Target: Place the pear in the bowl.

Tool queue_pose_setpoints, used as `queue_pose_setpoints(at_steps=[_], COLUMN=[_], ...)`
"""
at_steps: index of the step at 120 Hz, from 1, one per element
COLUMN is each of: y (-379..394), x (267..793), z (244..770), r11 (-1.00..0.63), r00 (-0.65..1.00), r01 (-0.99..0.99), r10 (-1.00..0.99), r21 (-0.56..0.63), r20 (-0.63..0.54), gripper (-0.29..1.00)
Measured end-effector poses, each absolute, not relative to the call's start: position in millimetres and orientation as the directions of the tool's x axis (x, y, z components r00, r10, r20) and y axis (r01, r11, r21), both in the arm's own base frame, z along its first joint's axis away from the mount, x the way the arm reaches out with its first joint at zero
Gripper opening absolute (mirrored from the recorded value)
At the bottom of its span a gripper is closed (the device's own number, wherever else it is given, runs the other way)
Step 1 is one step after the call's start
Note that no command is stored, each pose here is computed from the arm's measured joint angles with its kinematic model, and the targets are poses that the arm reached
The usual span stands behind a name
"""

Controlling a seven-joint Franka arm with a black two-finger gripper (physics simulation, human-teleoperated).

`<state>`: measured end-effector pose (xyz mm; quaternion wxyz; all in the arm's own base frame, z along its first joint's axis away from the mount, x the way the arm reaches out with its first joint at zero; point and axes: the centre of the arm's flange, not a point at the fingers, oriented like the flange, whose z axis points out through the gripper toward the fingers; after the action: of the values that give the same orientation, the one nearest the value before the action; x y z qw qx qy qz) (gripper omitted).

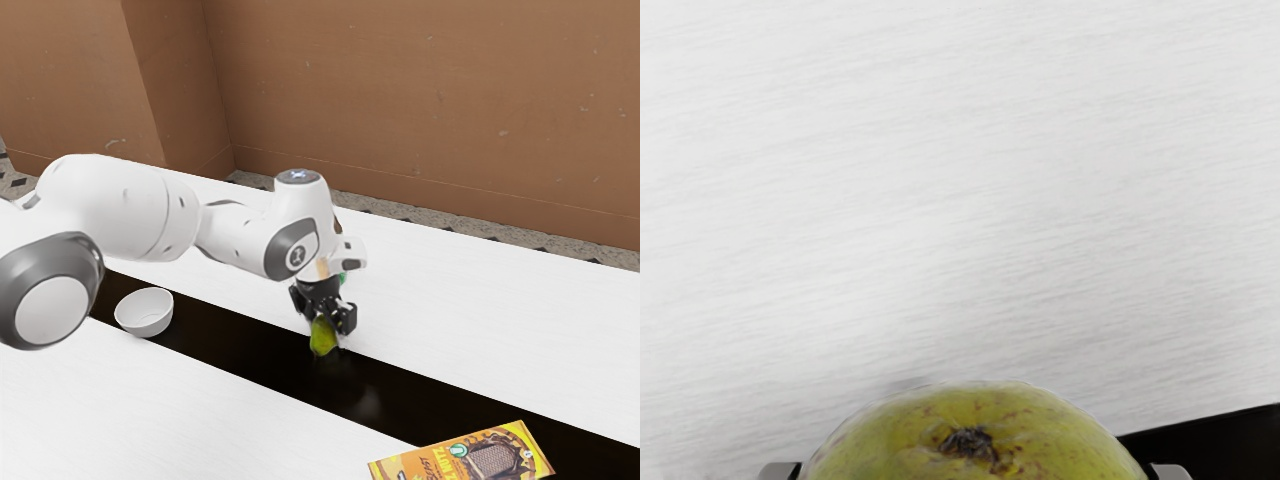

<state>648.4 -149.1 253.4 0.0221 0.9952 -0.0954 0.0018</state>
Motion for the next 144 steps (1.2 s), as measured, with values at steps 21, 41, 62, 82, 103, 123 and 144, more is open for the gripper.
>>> queue_pose_setpoints(at_steps=[21,41,62,82,103,123,144], y=[-126.8,-62.9,5.9,70.6,115.5,129.6,141.7], x=[648.4,643.9,637.0,625.7,601.9,565.4,551.4], z=[303.3,345.7,367.5,365.6,362.1,363.7,342.1], r11=[-0.986,-0.997,-0.999,-0.996,-0.995,-0.998,-0.998], r00=[0.987,0.997,0.999,0.996,0.99,0.987,0.979], r01=[-0.161,-0.072,-0.008,0.034,0.048,0.038,0.024], r10=[-0.16,-0.072,-0.007,0.04,0.059,0.046,0.034], r21=[0.037,0.005,-0.033,-0.08,-0.087,-0.049,-0.052], r20=[0.021,-0.008,-0.034,-0.078,-0.126,-0.156,-0.199], gripper=[0.26,0.21,0.18,0.18,0.18,0.19,0.2])
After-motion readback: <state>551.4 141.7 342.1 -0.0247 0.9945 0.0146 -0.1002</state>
